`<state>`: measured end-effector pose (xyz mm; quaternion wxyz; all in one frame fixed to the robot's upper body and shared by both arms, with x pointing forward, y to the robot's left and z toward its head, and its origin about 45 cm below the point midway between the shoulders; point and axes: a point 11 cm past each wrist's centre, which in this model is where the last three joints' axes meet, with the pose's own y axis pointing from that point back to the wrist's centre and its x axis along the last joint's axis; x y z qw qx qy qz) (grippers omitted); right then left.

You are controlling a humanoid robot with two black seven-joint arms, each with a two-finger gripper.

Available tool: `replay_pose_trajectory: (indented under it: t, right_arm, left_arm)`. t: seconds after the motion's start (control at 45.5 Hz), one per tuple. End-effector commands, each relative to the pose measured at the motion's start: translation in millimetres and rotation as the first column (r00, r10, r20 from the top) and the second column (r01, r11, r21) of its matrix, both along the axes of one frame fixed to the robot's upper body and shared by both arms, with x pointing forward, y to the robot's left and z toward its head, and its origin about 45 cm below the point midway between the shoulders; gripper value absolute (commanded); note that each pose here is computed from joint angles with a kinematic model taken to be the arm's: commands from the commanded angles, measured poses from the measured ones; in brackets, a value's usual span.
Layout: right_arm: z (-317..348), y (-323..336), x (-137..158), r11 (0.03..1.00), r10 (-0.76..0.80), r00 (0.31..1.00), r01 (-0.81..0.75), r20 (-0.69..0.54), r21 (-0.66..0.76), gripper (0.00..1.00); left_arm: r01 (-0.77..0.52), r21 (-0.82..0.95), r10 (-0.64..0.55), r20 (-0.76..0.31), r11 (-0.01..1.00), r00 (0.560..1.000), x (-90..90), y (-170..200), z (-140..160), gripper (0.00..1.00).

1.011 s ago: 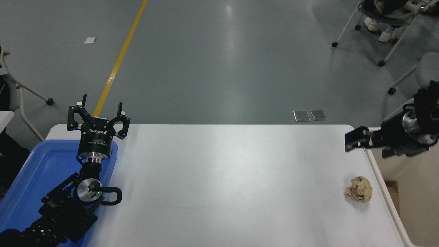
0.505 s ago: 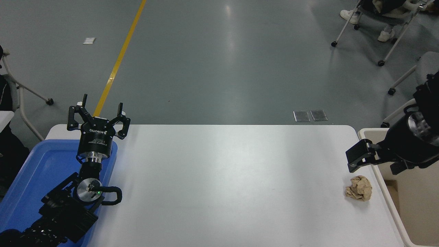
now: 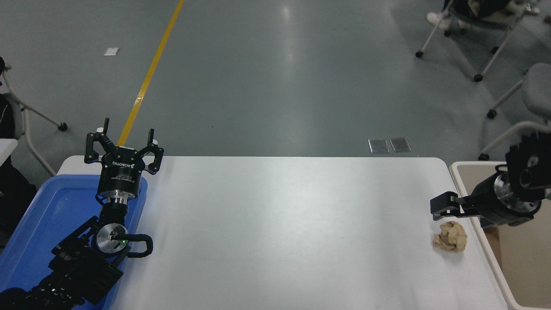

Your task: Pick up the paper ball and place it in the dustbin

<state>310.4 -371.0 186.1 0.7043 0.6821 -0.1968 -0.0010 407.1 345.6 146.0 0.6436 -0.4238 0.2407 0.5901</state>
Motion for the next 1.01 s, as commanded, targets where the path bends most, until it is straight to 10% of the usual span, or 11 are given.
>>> replay_pose_trajectory:
  t: [0.0, 0.703, 0.989]
  right_arm:
    - [-65.2, -24.8, -2.2, 0.990, -0.139, 0.988, 0.139, 0.065, 0.004, 1.00]
    - [-138.2, -48.8, -4.8, 0.960, -0.272, 0.941, 0.280, 0.201, -0.012, 0.97]
    - [-135.6, -53.5, -0.2, 0.958, -0.273, 0.937, 0.284, 0.220, -0.023, 0.00]
  left_arm:
    - [0.001, 0.000, -0.001, 0.000, 1.000, 1.000, 0.0, -0.1, 0.0, 0.99]
    - [0.001, 0.000, -0.001, 0.000, 1.000, 1.000, 0.0, -0.1, 0.0, 0.99]
    - [0.001, 0.000, -0.001, 0.000, 1.000, 1.000, 0.0, -0.1, 0.0, 0.99]
